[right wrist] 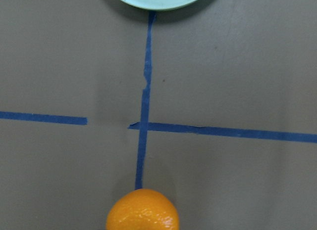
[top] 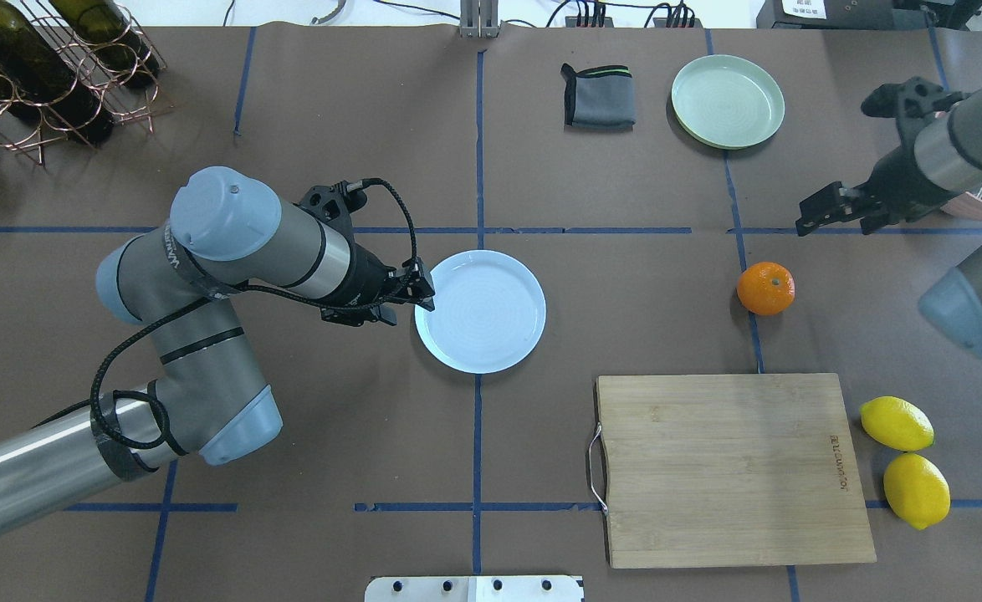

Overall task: Pick orange to plate
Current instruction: 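Grasp the orange with the right gripper while the left holds the plate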

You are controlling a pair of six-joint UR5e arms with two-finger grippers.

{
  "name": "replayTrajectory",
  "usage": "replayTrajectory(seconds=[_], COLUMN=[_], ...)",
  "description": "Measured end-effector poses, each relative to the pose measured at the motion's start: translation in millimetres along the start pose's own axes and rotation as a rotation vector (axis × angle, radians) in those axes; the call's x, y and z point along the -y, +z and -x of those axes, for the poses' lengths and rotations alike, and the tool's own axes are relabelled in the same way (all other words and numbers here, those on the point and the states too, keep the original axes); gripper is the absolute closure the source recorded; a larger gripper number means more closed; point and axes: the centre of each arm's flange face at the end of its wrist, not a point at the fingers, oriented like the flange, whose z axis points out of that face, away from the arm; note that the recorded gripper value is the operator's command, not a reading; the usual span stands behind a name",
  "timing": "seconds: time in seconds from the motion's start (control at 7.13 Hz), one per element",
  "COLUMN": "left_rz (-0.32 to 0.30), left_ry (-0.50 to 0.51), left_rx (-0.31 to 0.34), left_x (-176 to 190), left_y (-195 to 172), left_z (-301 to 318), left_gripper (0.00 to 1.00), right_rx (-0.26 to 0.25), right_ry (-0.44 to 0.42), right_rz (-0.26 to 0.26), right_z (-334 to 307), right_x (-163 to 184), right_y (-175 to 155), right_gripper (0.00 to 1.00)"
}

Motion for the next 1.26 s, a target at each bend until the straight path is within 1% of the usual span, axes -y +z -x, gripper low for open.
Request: replayTrajectory(seconds=[0.28, 0.42, 0.7, 0.84, 1.26], left_rz=[-0.001, -0.001, -0.011, -0.018, -0.023], left_ry=[0.001, 0.001, 0.001, 0.001, 0.002], left_rx=[-0.003, -0.004, -0.004, -0.004, -0.007], left_x=[-0.3, -0.4, 0.5, 1.2, 0.7], left_y=[-1.7, -2.1, -2.2, -2.2, -4.0], left_z=[-0.8, -1.1, -1.1, -1.1, -1.9], left_gripper=[0.38, 0.38, 0.38, 0.38, 0.38], right_rx=[-0.070, -0.090, -0.131, -0.145, -0.172], right_ry=[0.039, 0.061, 0.054, 0.048, 0.039], right_rz=[-0.022, -0.028, -0.049, -0.053, -0.035], right_z=[36.0, 42.8, 50.6, 50.6, 46.8], right_x=[-25.1, -32.5, -42.9, -45.4, -45.8], right_y=[36.8, 47.3, 63.7, 68.9, 88.3], right_gripper=[0.00, 0.00, 0.00, 0.00, 0.00])
